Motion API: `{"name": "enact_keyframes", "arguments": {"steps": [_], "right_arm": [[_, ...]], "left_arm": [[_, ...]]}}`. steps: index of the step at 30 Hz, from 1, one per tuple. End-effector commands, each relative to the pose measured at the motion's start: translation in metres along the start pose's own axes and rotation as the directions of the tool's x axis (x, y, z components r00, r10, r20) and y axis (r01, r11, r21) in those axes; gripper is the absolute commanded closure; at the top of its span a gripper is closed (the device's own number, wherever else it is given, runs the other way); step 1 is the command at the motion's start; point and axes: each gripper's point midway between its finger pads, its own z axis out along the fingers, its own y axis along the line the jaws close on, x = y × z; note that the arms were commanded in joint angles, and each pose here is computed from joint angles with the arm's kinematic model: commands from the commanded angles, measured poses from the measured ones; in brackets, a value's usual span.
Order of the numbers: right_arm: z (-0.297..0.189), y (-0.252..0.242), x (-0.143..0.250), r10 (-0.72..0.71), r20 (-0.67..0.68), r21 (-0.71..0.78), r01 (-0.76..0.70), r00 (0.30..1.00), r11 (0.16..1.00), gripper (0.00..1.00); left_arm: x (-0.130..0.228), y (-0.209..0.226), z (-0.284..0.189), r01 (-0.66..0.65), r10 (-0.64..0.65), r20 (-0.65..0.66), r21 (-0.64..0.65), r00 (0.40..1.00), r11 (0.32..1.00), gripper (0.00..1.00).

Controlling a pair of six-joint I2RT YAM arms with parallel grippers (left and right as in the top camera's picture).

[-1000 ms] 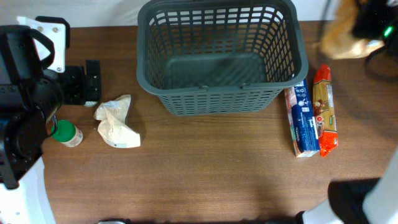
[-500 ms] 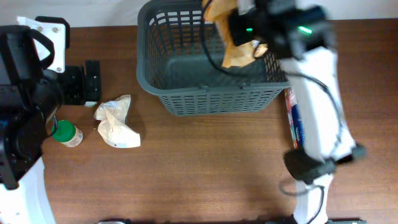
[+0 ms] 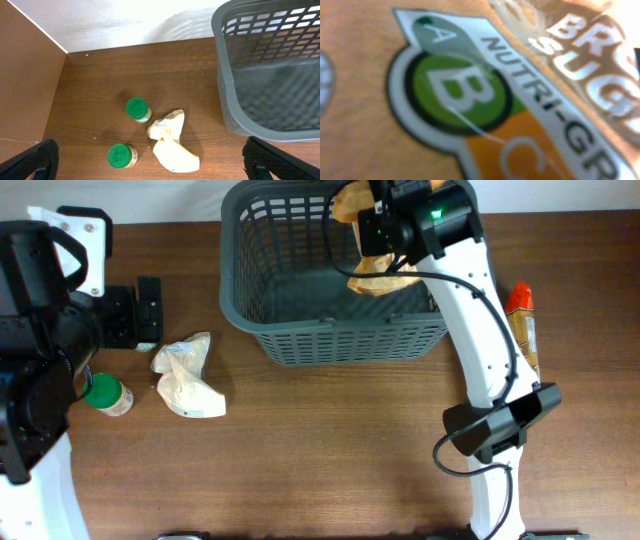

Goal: Pack container
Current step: 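Lift the orange snack bag into the basket and release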

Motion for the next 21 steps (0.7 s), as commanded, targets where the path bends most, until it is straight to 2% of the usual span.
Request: {"name": "enact_keyframes", "arguments": {"steps": [1, 9, 14, 15, 16, 17, 18, 19, 21], "right_arm": [[-0.01, -0.011, -0.002, 0.14, 0.042, 0.05, -0.142, 0.989, 0.989, 0.96], [0.051, -0.004, 0.035, 0.131, -0.044, 0.082, -0.127, 0.99, 0.989, 0.96], [0.064, -0.002, 0.038, 0.132, -0.036, 0.083, -0.129, 0.991, 0.988, 0.96], [0.064, -0.002, 0.038, 0.132, -0.033, 0.085, -0.129, 0.991, 0.988, 0.93], [0.064, -0.002, 0.037, 0.133, -0.03, 0.084, -0.13, 0.991, 0.988, 0.83], [0.064, -0.001, 0.036, 0.134, -0.025, 0.082, -0.131, 0.991, 0.988, 0.57], [0.064, -0.001, 0.033, 0.129, -0.015, 0.078, -0.128, 0.992, 0.989, 0.39], [0.062, -0.001, 0.03, 0.118, -0.007, 0.074, -0.117, 0.993, 0.99, 0.28], [0.055, 0.0, 0.02, 0.088, 0.02, 0.063, -0.089, 0.996, 0.994, 0.21]], "left_arm": [[0.0, 0.004, -0.003, 0.004, -0.004, 0.006, -0.016, 1.0, 1.0, 0.01], [0.0, 0.004, -0.003, 0.004, -0.004, 0.006, -0.016, 1.0, 1.0, 0.01], [0.0, 0.004, -0.003, 0.004, -0.004, 0.006, -0.016, 1.0, 1.0, 0.01], [0.0, 0.004, -0.003, 0.004, -0.004, 0.006, -0.016, 1.0, 1.0, 0.01], [0.0, 0.004, -0.003, 0.004, -0.004, 0.006, -0.016, 1.0, 1.0, 0.01], [0.0, 0.004, -0.003, 0.004, -0.004, 0.006, -0.016, 1.0, 1.0, 0.01], [0.0, 0.004, -0.003, 0.004, -0.004, 0.006, -0.016, 1.0, 1.0, 0.01], [0.0, 0.004, -0.003, 0.004, -0.004, 0.006, -0.016, 1.0, 1.0, 0.01], [0.0, 0.004, -0.003, 0.004, -0.004, 0.006, -0.016, 1.0, 1.0, 0.01]]}}
